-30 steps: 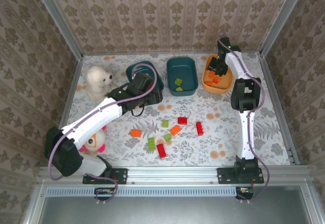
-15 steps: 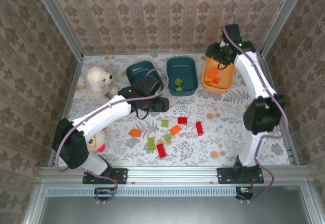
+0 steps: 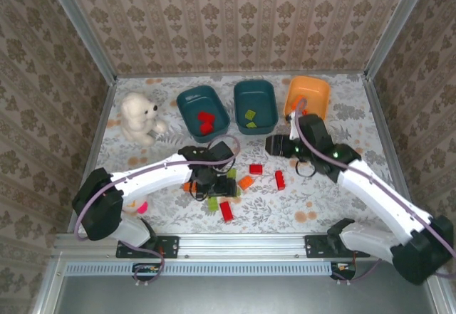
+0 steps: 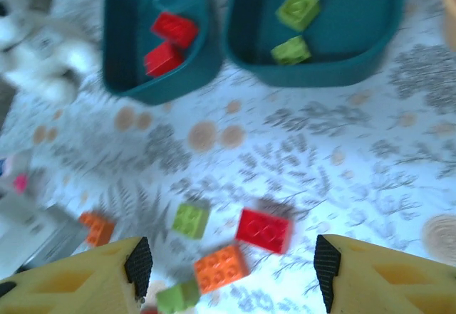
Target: Sort the legos into containers by color
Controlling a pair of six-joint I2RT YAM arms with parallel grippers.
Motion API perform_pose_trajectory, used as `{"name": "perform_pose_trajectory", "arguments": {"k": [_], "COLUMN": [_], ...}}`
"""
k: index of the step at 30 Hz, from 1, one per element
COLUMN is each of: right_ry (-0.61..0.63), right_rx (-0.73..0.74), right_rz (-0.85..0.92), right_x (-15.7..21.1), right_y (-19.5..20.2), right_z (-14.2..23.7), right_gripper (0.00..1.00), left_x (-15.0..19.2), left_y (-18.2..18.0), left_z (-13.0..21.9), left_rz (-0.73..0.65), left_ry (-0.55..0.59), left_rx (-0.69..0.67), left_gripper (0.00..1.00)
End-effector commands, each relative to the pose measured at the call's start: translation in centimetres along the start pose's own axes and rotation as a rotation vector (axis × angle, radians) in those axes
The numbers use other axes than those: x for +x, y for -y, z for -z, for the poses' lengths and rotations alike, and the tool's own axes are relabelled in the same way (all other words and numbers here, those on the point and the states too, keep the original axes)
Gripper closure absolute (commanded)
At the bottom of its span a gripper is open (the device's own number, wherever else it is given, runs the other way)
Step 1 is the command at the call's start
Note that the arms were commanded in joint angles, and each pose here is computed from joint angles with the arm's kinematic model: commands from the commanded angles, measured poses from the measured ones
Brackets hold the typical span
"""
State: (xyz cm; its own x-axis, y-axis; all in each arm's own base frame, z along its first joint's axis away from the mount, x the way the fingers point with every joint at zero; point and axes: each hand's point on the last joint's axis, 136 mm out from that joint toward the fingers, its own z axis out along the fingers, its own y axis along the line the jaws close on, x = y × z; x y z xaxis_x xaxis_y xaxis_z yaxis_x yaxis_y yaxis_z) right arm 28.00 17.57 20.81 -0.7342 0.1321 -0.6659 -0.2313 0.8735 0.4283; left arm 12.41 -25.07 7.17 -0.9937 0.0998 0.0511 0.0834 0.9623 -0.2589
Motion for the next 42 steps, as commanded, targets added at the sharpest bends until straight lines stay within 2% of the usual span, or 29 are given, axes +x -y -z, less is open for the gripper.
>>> {"name": "perform_pose_trajectory", "arguments": {"k": [1, 9, 15, 18, 23, 27, 30, 36, 42], "right_ry": [0.101, 0.088, 0.085, 0.088, 0.083, 0.09, 0.103, 0.158, 0.208], "right_rx": [-0.09, -0.127, -0.139, -0.144, -0.138, -0.136, -0.135, -0.097, -0.089], "right_rz": [0.034, 0.057, 0.056, 0.052, 0.048, 0.045, 0.046, 0.073, 0.073], "right_x": [-0.7, 1.0, 1.0, 1.0, 1.2, 0.8, 0.2, -2.6, -5.8], "right_y": [-1.5, -1.5, -1.7, -1.8, -1.6, -1.7, -2.0, -2.5, -3.5], "right_z": [1.4, 2.4, 3.0, 3.3, 3.4, 3.6, 3.9, 5.3, 6.1], "right_gripper": [0.35, 0.33, 0.33, 0.33, 0.33, 0.33, 0.33, 0.32, 0.31], "left_x": [2.8, 3.3, 3.8, 3.5, 3.2, 2.7, 1.8, -2.6, -10.5], "left_y": [0.7, 2.6, 1.9, 1.5, 1.6, 1.7, 1.8, 2.7, 1.7], "left_z": [-0.8, -3.6, -5.2, -5.8, -6.2, -5.5, -3.8, 4.3, 10.7], "left_rz": [0.183, 0.295, 0.307, 0.314, 0.284, 0.258, 0.22, 0.136, 0.163], "left_ry": [-0.058, -0.028, -0.042, -0.028, -0.026, -0.003, 0.037, 0.196, 0.34], "left_rx": [0.031, -0.008, -0.116, -0.128, -0.157, -0.172, -0.192, -0.199, -0.089], "left_gripper": [0.23, 0.24, 0.3, 0.37, 0.58, 0.69, 0.73, 0.74, 0.74]}}
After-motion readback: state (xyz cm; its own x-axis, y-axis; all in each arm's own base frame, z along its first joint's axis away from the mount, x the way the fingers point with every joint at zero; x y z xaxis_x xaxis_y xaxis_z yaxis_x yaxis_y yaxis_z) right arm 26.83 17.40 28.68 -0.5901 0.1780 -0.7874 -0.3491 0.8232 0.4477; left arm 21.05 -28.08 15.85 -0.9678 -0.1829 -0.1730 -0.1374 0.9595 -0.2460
